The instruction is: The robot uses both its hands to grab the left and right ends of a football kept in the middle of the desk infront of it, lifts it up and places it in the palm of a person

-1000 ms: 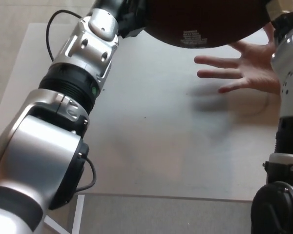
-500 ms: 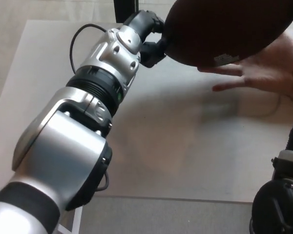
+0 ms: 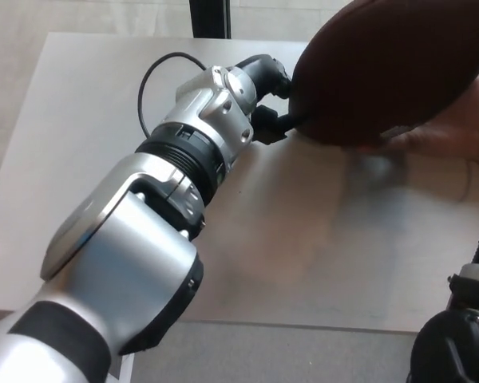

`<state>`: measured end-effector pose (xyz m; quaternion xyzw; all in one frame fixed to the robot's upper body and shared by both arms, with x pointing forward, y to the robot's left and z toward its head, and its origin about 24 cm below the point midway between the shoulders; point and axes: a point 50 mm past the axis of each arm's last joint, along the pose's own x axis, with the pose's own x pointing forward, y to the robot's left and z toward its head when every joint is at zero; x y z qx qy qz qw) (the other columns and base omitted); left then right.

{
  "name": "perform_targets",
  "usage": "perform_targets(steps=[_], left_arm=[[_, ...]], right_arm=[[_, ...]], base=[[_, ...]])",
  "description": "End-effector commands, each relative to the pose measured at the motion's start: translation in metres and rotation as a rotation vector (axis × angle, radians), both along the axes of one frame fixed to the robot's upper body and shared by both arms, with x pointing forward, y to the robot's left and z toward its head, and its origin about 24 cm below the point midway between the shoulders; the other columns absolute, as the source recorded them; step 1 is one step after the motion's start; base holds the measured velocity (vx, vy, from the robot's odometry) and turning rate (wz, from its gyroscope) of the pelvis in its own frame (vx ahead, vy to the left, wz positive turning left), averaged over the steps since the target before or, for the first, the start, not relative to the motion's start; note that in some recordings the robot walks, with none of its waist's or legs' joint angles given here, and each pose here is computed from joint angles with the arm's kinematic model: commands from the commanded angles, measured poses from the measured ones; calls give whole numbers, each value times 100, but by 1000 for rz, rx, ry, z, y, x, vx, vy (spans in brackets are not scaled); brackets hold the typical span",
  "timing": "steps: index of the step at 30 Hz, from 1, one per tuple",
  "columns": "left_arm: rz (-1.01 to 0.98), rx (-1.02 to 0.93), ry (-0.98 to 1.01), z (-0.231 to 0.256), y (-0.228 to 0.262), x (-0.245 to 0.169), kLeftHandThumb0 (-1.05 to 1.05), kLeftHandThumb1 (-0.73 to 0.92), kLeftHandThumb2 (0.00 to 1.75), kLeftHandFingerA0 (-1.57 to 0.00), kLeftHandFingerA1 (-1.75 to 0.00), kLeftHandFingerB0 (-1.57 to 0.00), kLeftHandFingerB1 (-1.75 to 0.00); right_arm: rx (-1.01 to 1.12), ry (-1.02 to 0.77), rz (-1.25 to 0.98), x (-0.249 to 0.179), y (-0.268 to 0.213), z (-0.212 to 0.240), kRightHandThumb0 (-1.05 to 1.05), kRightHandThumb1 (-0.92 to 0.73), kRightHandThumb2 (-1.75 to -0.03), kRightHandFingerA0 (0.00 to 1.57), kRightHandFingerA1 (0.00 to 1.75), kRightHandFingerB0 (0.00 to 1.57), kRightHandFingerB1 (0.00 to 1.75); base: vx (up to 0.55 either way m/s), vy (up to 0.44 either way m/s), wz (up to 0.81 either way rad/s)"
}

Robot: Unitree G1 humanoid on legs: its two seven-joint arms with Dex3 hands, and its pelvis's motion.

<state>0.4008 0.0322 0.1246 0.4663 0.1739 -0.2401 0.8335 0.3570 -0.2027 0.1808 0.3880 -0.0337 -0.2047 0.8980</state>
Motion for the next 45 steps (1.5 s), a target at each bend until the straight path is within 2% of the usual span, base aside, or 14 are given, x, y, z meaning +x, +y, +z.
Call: perform_targets(steps=[1, 4, 5, 7, 19, 21, 22, 25, 31, 32, 39, 40, 42, 45], left_arm=[[-342, -32, -10, 1, -51, -19, -60, 73, 62, -32, -68, -27, -39], [-328, -60, -12, -3, -52, -20, -55, 65, 59, -44, -80, -45, -44], [-340, -61, -3, -3, -52, -21, -54, 64, 59, -44, -75, -42, -43], [-314, 194, -49, -1, -49, -18, -42, 67, 59, -66, -100, -43, -54], [-295, 198, -67, 8, -43, -13, -39, 66, 59, -66, -110, -37, -55], [-283, 202, -49, 6, -43, -13, -38, 65, 59, -63, -104, -38, -53], [-278, 196, -45, 6, -42, -13, -36, 65, 59, -64, -104, -37, -50], [-300, 237, -47, 1, -40, -14, -34, 66, 59, -63, -100, -37, -49], [-297, 294, -39, -5, -24, -10, -33, 65, 59, -54, -85, -26, -42], [-283, 290, -30, -6, -19, -9, -27, 47, 96, -57, -78, -12, -51], [-139, 206, -44, -16, 37, 2, -33, 66, 59, -62, -94, -17, -35], [-130, 189, -41, -18, 42, 1, -34, 67, 59, -61, -90, -17, -35], [-77, 120, -66, -17, 63, 4, -27, 46, 94, -65, -82, -6, -49], [59, -34, -148, -6, 121, 5, -30, 65, 59, -20, -59, -16, -37]], right_arm=[[193, 81, 79, -2, 26, -37, -48, -83, -64, 51, 63, 46, 46], [158, 127, 49, 4, 16, -41, -48, -84, -65, 52, 69, 48, 47], [159, 144, 31, 6, 11, -42, -46, -67, -105, 49, 70, 40, 59], [94, 214, -5, 14, -6, -51, -49, -84, -65, 51, 61, 39, 42], [-20, 283, -22, 21, -8, -63, -55, -79, -63, 72, 69, 46, 44], [-27, 302, 5, 21, -8, -67, -61, -61, -96, 69, 75, 40, 55], [-28, 302, 6, 21, -8, -69, -57, -78, -63, 67, 66, 44, 42], [-16, 302, -3, 17, -9, -78, -47, -61, -103, 79, 93, 40, 60], [-67, 345, -12, 13, -9, -90, -51, -80, -63, 65, 67, 45, 46], [-81, 347, -10, 13, -10, -91, -53, -78, -63, 73, 75, 48, 48], [-287, 392, -23, 7, -28, -92, -54, -79, -64, 63, 71, 48, 45], [-295, 401, -25, 6, -30, -94, -56, -62, -96, 60, 72, 39, 55], [-318, 414, -39, 4, -40, -91, -57, -62, -94, 60, 71, 39, 54], [-458, 412, -60, -1, -68, -78, -57, -77, -63, 69, 76, 40, 37]], base=[[0, 0, 0], [0, 0, 0], [0, 0, 0], [0, 0, 0], [0, 0, 0], [0, 0, 0], [0, 0, 0], [0, 0, 0], [0, 0, 0], [0, 0, 0], [0, 0, 0], [0, 0, 0], [0, 0, 0], [0, 0, 0]])
